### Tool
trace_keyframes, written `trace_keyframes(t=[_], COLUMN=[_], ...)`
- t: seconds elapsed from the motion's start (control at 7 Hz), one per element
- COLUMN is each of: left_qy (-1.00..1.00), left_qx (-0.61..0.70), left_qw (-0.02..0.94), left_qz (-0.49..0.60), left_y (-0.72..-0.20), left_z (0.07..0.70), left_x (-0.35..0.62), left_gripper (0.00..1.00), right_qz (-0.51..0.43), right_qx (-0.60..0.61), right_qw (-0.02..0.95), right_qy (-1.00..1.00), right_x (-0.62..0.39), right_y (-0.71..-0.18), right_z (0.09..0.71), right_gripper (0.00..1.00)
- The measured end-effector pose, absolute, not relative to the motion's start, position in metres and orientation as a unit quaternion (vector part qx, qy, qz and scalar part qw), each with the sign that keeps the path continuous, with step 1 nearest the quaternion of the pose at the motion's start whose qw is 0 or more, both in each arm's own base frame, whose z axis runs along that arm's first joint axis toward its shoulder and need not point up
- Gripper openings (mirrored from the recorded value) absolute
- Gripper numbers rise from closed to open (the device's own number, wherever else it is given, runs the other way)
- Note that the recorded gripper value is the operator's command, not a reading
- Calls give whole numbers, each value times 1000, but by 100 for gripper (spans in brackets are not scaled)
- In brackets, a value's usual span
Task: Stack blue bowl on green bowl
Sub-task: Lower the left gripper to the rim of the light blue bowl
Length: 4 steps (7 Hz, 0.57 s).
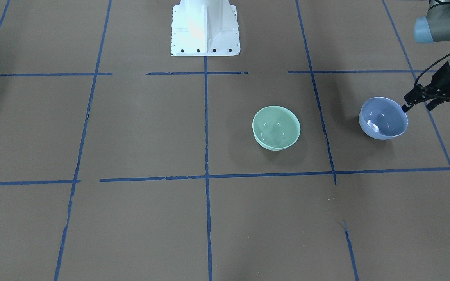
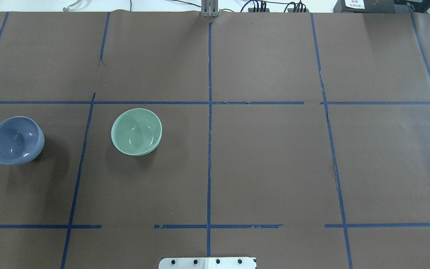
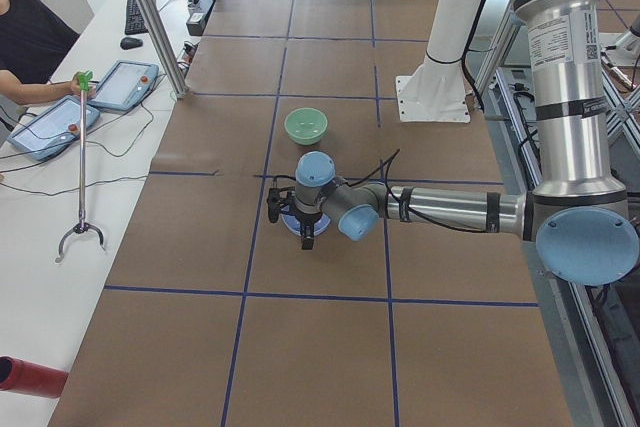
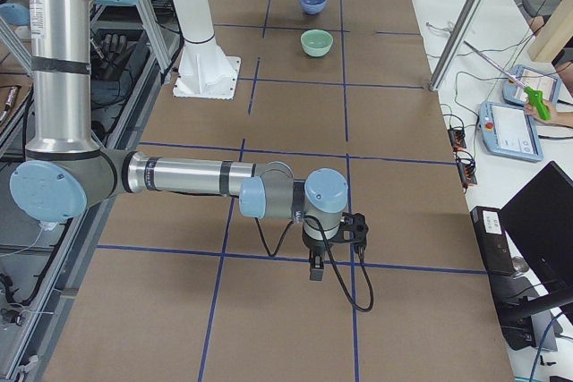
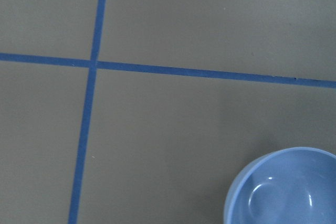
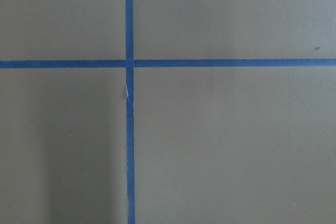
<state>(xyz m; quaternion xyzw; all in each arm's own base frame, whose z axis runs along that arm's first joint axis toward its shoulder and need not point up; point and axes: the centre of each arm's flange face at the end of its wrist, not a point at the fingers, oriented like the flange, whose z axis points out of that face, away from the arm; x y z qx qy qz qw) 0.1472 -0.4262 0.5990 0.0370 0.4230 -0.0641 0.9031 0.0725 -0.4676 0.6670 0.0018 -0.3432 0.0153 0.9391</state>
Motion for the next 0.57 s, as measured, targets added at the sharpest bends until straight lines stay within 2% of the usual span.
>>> trace_keyframes(t=[0.14, 0.29, 0.57], left_qy=[420, 415, 413], left_qx=[28, 23, 20], left_qw=[905, 908, 909], left_qz=[-59, -57, -52], left_y=[-425, -427, -433], left_z=[604, 609, 614], left_x=[163, 176, 190], left_gripper=[100, 85, 16], right_qz=[15, 15, 15], right_qx=[2, 2, 2], right_qw=[939, 939, 939], right_qy=[-343, -343, -343], right_x=[73, 73, 73], right_y=[-468, -468, -468], right_z=[667, 667, 667], right_gripper=[100, 100, 100])
